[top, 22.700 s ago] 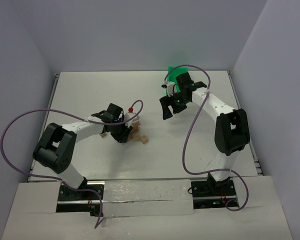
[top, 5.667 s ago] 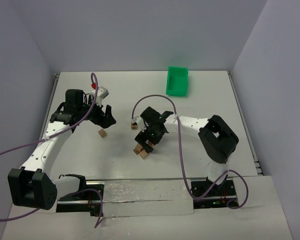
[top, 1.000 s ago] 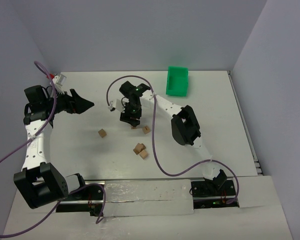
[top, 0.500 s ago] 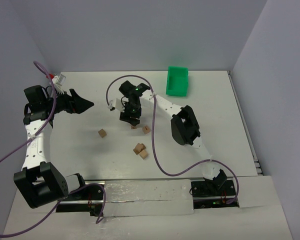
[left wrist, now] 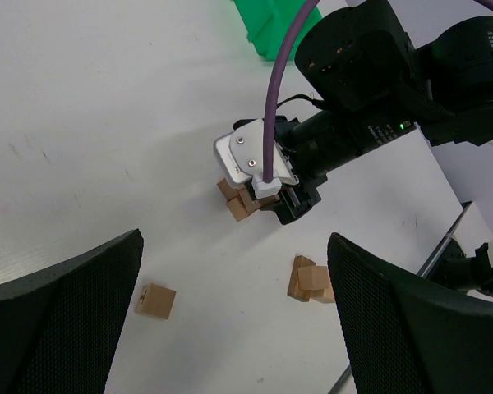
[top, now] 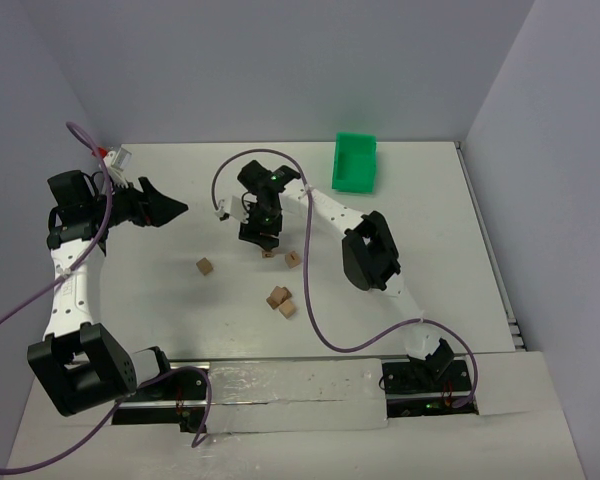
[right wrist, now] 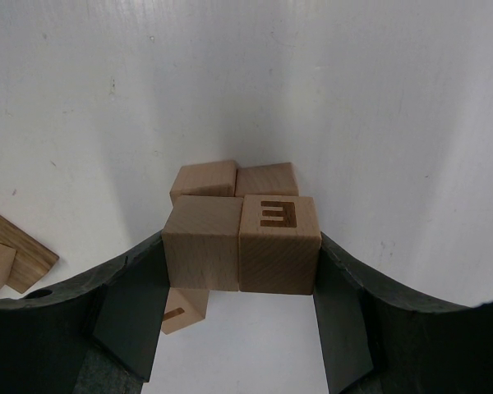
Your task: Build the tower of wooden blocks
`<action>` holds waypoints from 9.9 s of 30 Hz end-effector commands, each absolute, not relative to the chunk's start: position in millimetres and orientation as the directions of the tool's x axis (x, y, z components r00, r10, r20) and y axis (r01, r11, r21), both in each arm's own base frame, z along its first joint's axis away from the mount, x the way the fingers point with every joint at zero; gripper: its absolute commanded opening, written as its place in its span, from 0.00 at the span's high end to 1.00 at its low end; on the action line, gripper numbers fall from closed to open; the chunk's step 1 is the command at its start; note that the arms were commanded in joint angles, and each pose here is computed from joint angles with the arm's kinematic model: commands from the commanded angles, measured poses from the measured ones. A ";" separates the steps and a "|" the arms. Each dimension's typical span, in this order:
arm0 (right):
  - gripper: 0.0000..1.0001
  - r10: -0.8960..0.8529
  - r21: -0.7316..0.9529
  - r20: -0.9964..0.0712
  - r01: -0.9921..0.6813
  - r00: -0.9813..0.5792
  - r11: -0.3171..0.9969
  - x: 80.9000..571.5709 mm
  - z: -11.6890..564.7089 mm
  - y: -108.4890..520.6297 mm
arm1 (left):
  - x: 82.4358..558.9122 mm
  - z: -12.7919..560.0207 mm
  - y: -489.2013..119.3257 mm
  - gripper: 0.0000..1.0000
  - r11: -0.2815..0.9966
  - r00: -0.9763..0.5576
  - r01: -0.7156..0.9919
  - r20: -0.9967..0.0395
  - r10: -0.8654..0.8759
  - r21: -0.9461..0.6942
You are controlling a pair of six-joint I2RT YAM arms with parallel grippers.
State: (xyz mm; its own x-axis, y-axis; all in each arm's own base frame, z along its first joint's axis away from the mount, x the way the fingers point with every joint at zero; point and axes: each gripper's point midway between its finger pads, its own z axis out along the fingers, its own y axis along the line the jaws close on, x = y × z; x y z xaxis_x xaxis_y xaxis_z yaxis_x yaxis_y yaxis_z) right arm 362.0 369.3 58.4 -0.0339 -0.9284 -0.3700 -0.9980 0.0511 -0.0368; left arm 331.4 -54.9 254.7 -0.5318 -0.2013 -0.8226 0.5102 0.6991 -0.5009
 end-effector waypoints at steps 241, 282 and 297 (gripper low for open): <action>0.00 -0.044 0.372 -0.748 -0.473 -0.662 0.799 397.7 196.1 161.0 | 355.4 18.4 -258.9 0.78 0.994 -0.970 0.091 -0.233 0.075 -0.059; 0.00 -0.039 0.384 -0.741 -0.470 -0.670 0.795 398.6 194.4 160.6 | 352.4 -1.1 -243.0 0.83 0.999 -0.980 0.037 -0.196 0.034 -0.010; 0.00 -0.042 0.391 -0.737 -0.478 -0.674 0.787 396.7 193.7 162.4 | 351.1 -1.5 -241.8 0.23 0.999 -0.980 0.039 -0.195 0.037 -0.006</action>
